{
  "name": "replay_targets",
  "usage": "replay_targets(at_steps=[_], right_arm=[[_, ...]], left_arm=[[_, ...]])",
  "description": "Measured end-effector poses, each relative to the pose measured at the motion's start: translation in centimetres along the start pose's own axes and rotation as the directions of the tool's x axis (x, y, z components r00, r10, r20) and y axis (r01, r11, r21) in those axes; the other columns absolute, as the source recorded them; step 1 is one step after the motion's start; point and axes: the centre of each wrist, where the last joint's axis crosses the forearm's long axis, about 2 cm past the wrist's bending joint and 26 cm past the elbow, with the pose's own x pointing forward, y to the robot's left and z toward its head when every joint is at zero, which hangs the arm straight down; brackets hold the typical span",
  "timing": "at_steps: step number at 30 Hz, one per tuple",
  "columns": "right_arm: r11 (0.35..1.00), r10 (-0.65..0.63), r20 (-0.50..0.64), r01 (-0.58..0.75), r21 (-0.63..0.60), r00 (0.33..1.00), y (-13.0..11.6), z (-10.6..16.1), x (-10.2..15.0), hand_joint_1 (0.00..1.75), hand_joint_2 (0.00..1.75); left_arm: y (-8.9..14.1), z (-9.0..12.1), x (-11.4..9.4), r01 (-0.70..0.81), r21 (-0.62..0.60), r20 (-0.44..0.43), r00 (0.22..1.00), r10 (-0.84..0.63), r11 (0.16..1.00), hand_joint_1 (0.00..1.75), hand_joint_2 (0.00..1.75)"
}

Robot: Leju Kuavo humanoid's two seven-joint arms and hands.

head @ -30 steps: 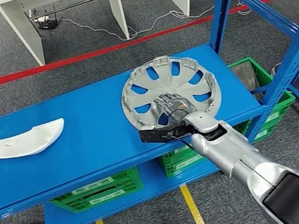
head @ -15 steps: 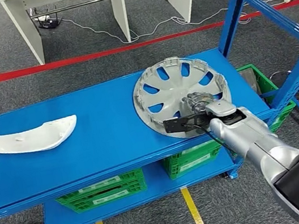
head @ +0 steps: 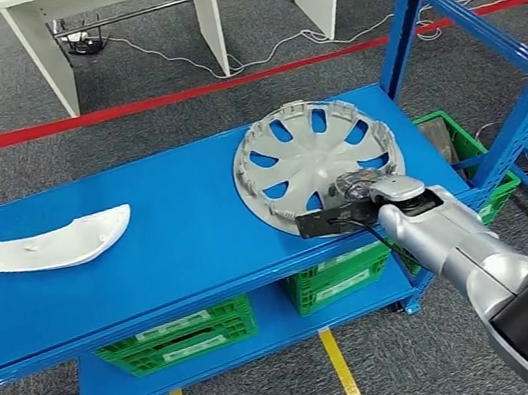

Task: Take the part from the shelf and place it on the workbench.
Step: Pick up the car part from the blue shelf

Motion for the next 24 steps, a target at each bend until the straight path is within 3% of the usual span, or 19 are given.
replay_targets(at_steps=[4,8,24], right_arm=[[1.000,0.003,0.022,-0.002,-0.025,1.000,0.4,0.0,0.2,1.75,1.75],[0.994,-0.006,0.044,0.011,-0.107,0.999,0.6,0.1,0.9,1.75,1.75],[0.940,-0.091,0.299,0.181,-0.289,0.950,1.6,2.3,4.5,1.75,1.75]], left_arm=[[-0.1,0.0,0.0,-0.019,-0.001,0.023,1.000,0.019,1.000,0.00,0.00],[0.1,0.0,-0.5,-0.060,-0.031,0.065,0.996,0.062,0.998,0.00,1.75],[0.5,-0.1,-1.0,-0.106,-0.038,0.126,0.986,0.110,0.994,0.00,1.75]])
